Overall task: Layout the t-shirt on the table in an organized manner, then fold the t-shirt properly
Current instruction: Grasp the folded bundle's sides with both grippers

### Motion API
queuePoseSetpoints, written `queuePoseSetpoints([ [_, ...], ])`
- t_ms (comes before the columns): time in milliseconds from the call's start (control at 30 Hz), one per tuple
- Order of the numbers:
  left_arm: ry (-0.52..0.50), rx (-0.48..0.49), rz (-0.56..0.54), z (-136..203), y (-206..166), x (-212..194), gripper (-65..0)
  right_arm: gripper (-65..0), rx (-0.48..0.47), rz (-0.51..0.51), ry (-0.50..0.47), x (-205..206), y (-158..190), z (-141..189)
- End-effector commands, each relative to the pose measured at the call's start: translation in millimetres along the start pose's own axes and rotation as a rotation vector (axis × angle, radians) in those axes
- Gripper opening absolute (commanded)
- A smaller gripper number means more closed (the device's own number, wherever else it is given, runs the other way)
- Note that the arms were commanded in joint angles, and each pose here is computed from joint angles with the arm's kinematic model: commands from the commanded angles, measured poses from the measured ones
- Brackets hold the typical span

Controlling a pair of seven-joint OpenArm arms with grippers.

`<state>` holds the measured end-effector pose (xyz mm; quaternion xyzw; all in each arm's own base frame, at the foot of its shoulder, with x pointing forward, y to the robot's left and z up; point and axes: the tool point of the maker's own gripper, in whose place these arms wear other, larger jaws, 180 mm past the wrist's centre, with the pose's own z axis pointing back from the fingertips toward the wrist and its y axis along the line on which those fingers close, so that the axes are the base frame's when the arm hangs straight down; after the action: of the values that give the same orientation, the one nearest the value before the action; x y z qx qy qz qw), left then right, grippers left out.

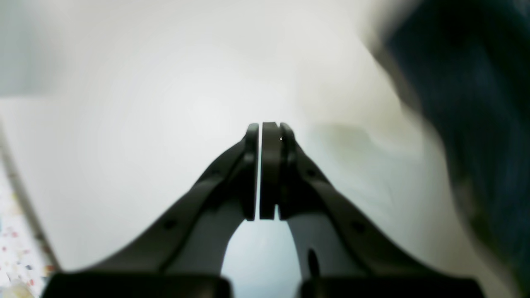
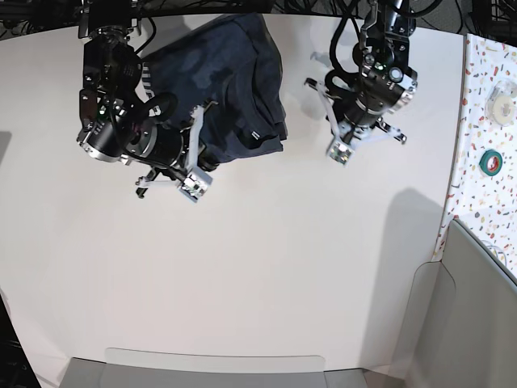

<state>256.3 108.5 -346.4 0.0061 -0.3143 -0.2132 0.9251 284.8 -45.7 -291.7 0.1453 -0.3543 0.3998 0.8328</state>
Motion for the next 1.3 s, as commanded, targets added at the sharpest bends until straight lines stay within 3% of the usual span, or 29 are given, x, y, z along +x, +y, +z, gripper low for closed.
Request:
queuePoseSetpoints([
  [0, -0.019, 0.006, 0.019, 2, 3, 4, -65.0, -65.0, -0.004, -0.009, -0.058, 12, -3, 4],
  [167, -0.137, -0.044, 0.085, 3, -16, 13, -65.0, -65.0, -0.048, -0.072, 0.015, -21, -27, 8],
  [400, -0.308, -0.354, 0.120, 20, -82, 44, -65.0, -65.0, -0.088, -0.330, 0.115, -85, -72, 3],
  [600, -0.446, -0.606, 0.247, 48, -111, 73, -65.0, -65.0, -0.097, -0.360, 0.111, -87, -83, 2],
  [767, -0.335, -0.776, 0.199, 56, -129, 63, -65.0, -65.0, -0.156, -0.284, 0.049, -59, -95, 19],
  [833, -0.252, -0.791, 0.127, 51, -129, 53, -65.0, -65.0, -0.176, -0.239, 0.017, -43, -93, 27],
  [1000, -0.168, -0.782, 0.131, 29, -117, 36, -63.7, -65.0, -0.204, -0.173, -0.019, -29, -83, 40],
  [1100, -0.148, -0.781, 0.134, 25, -116, 31, -60.5, -65.0, -0.153, -0.177, -0.062, -22, -74, 40],
  [1267, -0.122, -0.770, 0.128, 24, -113, 21, -58.9, -65.0, 0.042, -0.216, -0.212, 0, -38, 40],
])
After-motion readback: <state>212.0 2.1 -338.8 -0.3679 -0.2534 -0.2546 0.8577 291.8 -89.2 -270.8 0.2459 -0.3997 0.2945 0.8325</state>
